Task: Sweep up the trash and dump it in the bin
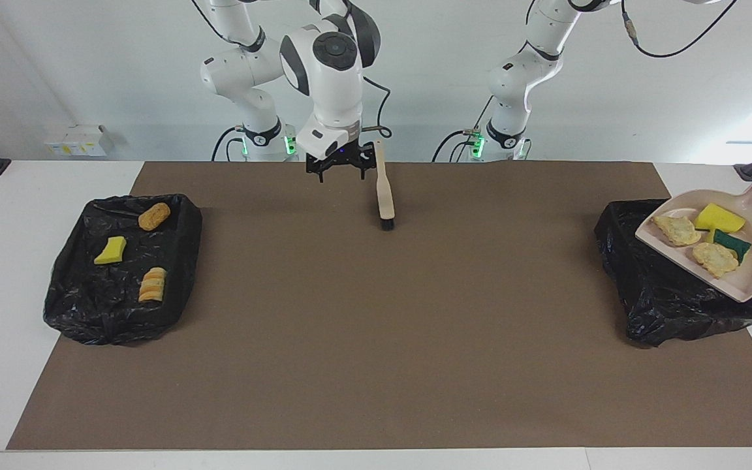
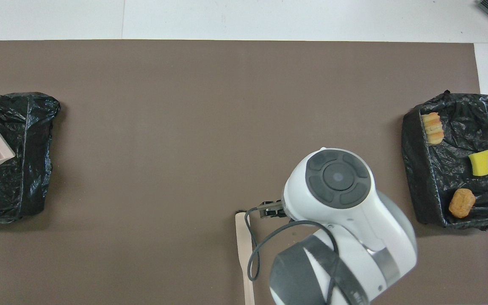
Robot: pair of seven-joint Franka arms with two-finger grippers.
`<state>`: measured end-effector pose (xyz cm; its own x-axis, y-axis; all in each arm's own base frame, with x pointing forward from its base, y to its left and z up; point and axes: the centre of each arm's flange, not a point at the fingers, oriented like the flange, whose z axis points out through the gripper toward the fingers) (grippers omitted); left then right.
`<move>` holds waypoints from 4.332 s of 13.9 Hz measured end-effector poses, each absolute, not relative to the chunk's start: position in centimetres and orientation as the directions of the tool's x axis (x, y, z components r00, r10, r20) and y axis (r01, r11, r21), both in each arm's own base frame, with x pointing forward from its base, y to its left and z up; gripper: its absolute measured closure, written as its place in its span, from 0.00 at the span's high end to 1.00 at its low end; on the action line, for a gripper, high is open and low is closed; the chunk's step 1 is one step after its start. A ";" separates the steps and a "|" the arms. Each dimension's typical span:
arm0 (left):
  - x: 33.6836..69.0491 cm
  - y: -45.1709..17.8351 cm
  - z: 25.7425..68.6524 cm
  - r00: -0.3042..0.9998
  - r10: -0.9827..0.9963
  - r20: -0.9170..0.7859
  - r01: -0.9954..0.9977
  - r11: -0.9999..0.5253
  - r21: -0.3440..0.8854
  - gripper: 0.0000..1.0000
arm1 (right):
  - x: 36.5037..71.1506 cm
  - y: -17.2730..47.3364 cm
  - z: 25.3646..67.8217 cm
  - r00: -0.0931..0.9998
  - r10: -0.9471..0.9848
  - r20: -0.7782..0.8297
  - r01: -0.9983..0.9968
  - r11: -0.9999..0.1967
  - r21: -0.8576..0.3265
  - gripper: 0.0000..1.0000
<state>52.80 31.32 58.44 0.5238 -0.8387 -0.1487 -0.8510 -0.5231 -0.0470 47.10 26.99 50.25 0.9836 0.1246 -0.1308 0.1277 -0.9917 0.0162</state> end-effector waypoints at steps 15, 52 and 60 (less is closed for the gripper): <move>55.3 30.3 57.3 0.204 -0.832 -0.517 -0.979 -0.170 -0.113 0.33 | 54.6 3.6 59.9 0.977 0.198 -0.079 0.203 -0.978 0.051 1.00; 54.3 1.7 60.8 0.710 -0.684 -0.170 -0.705 -0.690 -0.166 0.33 | 52.3 -2.8 66.4 0.998 0.048 -0.031 0.048 -0.999 0.022 1.00; 51.2 -22.0 56.0 0.916 -0.399 0.034 -0.395 -0.915 -0.082 0.33 | 52.9 -1.7 66.2 1.000 0.018 -0.015 0.018 -1.000 0.006 1.00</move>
